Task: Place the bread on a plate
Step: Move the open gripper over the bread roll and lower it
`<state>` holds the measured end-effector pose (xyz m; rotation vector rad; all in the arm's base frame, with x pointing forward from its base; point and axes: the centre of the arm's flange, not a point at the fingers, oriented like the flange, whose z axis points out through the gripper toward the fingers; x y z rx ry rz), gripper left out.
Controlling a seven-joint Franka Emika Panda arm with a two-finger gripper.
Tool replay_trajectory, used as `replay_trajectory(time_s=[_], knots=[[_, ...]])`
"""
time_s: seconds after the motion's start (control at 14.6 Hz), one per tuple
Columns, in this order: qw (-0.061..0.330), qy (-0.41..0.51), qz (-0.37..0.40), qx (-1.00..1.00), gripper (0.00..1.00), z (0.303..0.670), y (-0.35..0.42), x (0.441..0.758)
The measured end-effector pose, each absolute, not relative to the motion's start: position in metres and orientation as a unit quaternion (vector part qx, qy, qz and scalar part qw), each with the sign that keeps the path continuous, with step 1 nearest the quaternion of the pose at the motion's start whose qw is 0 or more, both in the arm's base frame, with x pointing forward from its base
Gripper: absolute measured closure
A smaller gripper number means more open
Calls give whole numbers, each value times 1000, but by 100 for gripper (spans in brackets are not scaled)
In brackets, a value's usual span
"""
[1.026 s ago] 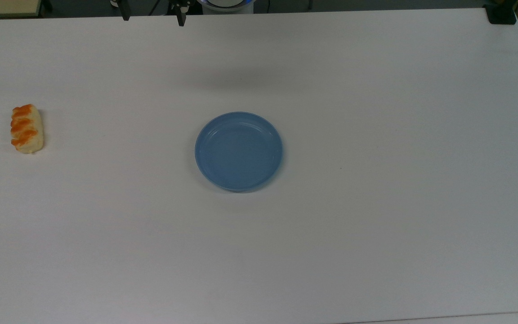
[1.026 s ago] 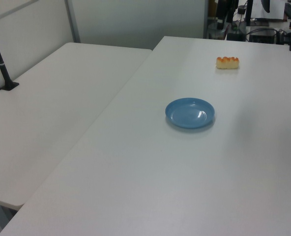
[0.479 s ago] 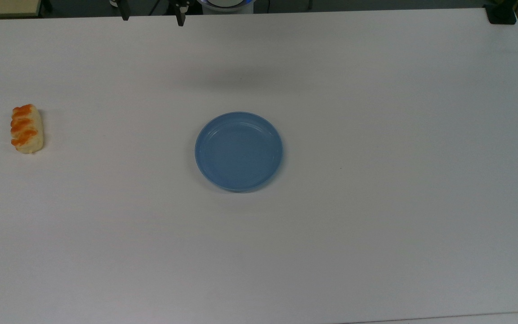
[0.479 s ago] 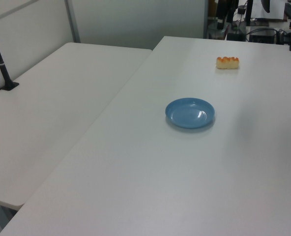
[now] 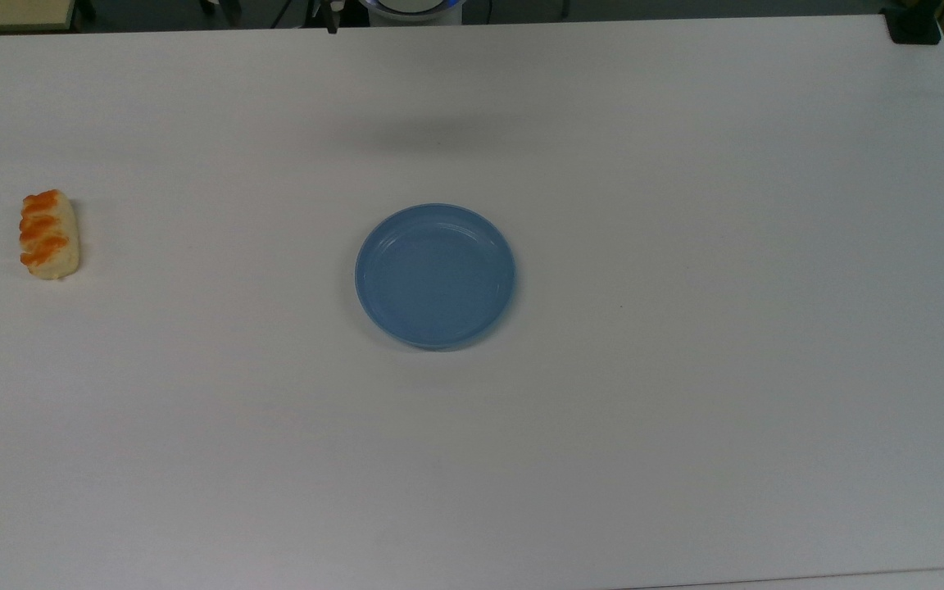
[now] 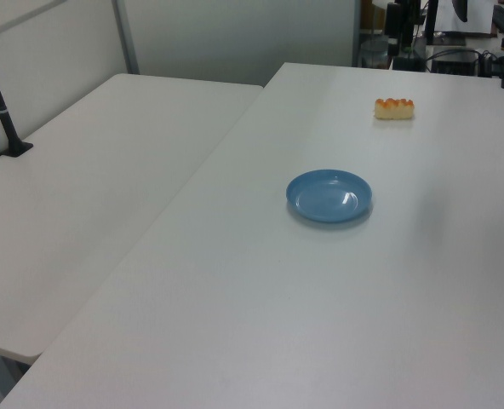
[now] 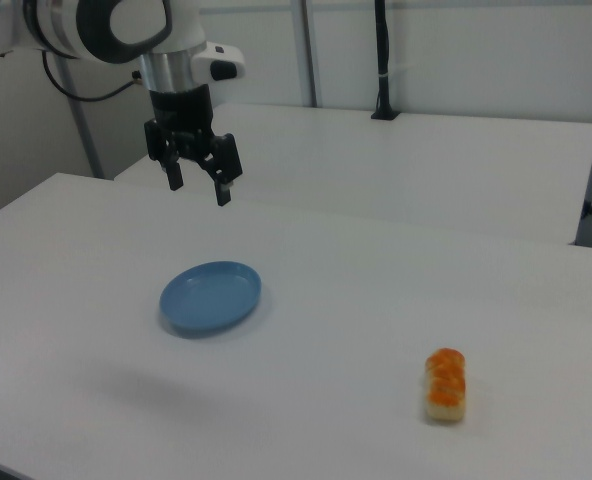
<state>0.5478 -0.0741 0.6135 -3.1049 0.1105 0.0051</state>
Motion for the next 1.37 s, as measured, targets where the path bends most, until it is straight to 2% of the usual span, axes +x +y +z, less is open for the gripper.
replay_trajectory(time_s=[0.48, 1.03, 1.37], knots=[[8, -97, -3, -995, 0, 567, -196, 545], [-16, -169, -12, -985, 0, 448, -298, 576], [-19, -153, -9, -988, 0, 382, -328, 586]])
